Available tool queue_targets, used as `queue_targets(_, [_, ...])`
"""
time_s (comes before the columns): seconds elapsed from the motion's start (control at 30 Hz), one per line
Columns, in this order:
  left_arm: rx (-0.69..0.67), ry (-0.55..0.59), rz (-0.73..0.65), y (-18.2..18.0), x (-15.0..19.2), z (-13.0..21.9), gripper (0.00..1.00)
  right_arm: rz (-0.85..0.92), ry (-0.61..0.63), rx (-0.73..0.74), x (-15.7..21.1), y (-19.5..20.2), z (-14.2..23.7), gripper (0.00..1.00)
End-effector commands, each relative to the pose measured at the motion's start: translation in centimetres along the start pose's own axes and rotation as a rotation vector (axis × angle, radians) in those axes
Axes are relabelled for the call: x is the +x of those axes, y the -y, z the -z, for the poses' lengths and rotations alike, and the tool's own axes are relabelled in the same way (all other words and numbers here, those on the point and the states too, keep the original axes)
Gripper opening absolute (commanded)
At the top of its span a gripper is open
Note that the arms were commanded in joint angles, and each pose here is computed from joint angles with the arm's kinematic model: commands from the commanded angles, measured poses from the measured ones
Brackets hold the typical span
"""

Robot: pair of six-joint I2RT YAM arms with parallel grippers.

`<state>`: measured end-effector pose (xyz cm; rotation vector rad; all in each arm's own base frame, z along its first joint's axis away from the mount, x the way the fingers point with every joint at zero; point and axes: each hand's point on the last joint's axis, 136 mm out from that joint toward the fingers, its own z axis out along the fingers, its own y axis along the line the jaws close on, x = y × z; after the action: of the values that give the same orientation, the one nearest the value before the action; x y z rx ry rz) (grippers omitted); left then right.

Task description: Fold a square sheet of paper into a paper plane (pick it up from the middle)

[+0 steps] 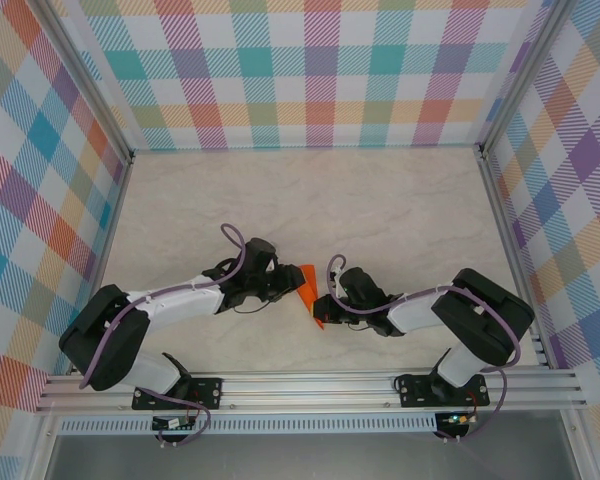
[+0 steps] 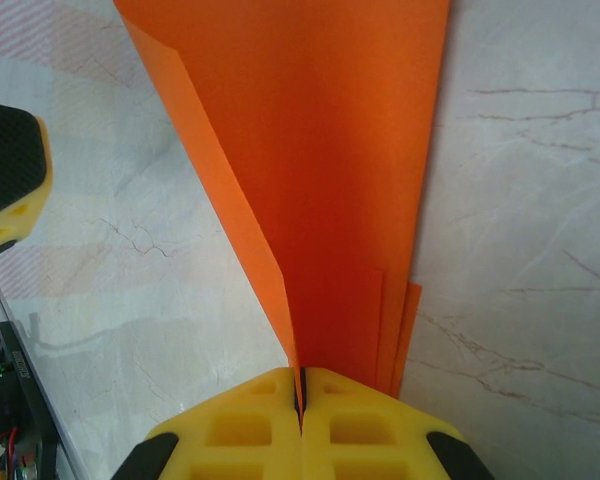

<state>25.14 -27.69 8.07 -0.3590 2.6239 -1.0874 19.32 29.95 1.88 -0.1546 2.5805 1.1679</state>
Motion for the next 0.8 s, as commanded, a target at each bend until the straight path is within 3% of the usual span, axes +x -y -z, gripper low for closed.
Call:
queue_targets(0.0, [0.0,0.028,-0.023,-0.3,-0.1,0.1,0.4,-0.045,-0.041,0.053,1.3,1.7,0.1,0.03])
queue_targets(0.2, [-0.016,0.072,0.008,-1.2,-0.4,0.6,0.4,-0.057,-0.048,0.051,1.4,1.7,0.3,0.04])
queue_targets(0.77, [0.015,0.065,0.009,-0.6,-0.3,0.8,0.4,-0.101,-0.048,0.041,1.5,2.0,0.3,0.05])
